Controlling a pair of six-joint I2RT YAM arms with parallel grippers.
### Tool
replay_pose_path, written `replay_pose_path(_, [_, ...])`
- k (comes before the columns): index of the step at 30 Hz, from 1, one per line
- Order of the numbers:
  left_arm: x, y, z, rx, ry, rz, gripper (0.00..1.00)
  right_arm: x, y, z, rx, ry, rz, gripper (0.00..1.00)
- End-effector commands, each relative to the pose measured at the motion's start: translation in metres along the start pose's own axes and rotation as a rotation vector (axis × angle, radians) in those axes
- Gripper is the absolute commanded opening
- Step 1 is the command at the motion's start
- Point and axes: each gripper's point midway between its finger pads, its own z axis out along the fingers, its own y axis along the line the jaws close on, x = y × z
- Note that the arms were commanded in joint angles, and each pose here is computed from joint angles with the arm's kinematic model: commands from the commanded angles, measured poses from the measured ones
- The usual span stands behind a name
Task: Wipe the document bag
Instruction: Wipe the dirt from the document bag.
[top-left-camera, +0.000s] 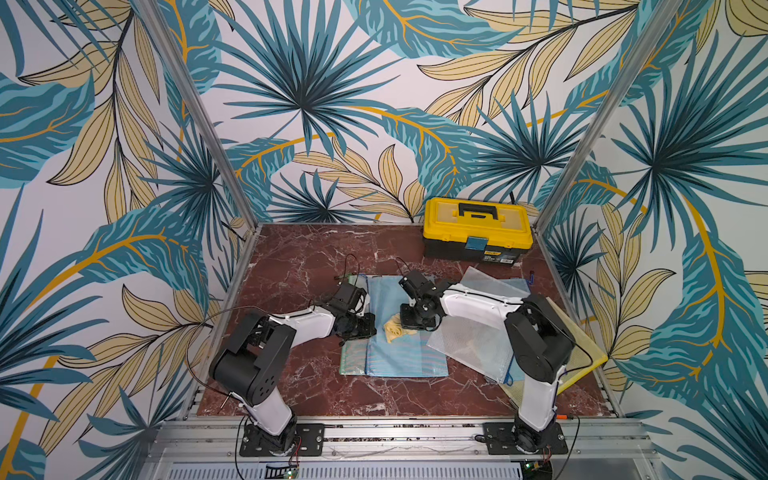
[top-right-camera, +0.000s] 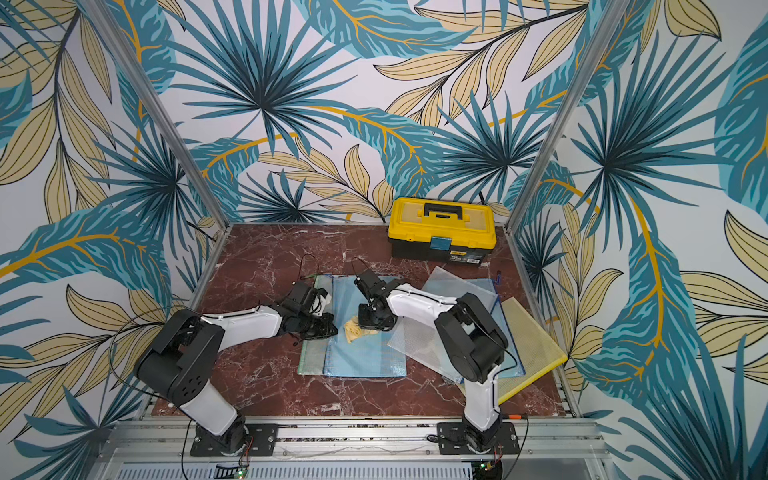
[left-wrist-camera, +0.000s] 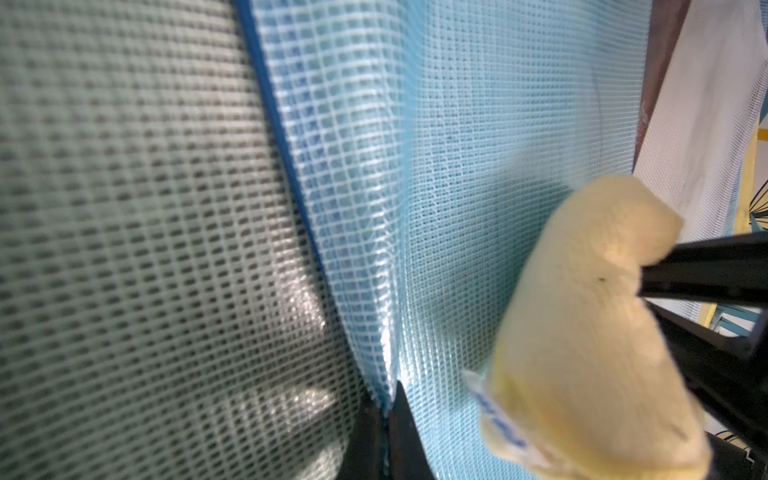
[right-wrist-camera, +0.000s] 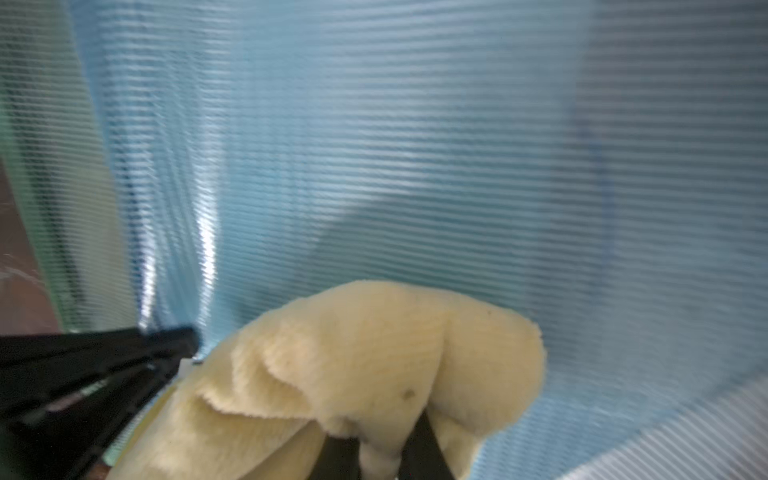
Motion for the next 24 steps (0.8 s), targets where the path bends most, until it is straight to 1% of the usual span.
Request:
replay_pose_path(1, [0.019, 0.006, -0.002, -0.030, 0.035, -0.019, 0.05, 0.001, 0.011, 0.023, -0.003, 0.079, 0.010, 0.00])
replay_pose_path(4, [0.022, 0.003, -0.006, -0.016, 0.033, -0.013, 0.05, -0.018, 0.017, 0.034, 0.023, 0.060, 0.022, 0.00])
replay_pose_path(10, [0.035, 0.006, -0.010, -0.008, 0.046, -0.009, 0.05, -0.066, 0.017, 0.040, 0.094, 0.009, 0.039, 0.00])
replay_pose_path(12, [0.040, 0.008, -0.012, -0.009, 0.048, -0.013, 0.05, -0.083, 0.010, 0.044, 0.131, 0.002, 0.046, 0.00])
replay_pose_path(15, [0.043, 0.008, -0.016, -0.007, 0.039, -0.007, 0.05, -0.098, -0.019, 0.045, 0.222, 0.016, 0.091, 0.00])
replay_pose_path(17, [0.044, 0.010, -0.019, -0.012, 0.028, -0.006, 0.05, -0.101, -0.039, 0.038, 0.257, 0.019, 0.119, 0.00])
replay_pose_path(19, [0.044, 0.011, -0.021, -0.020, 0.015, -0.005, 0.05, -0.100, -0.057, 0.024, 0.293, -0.006, 0.127, 0.00])
replay_pose_path(24, [0.039, 0.015, -0.019, -0.041, 0.008, -0.015, 0.03, -0.072, -0.105, -0.006, 0.377, -0.011, 0.145, 0.00])
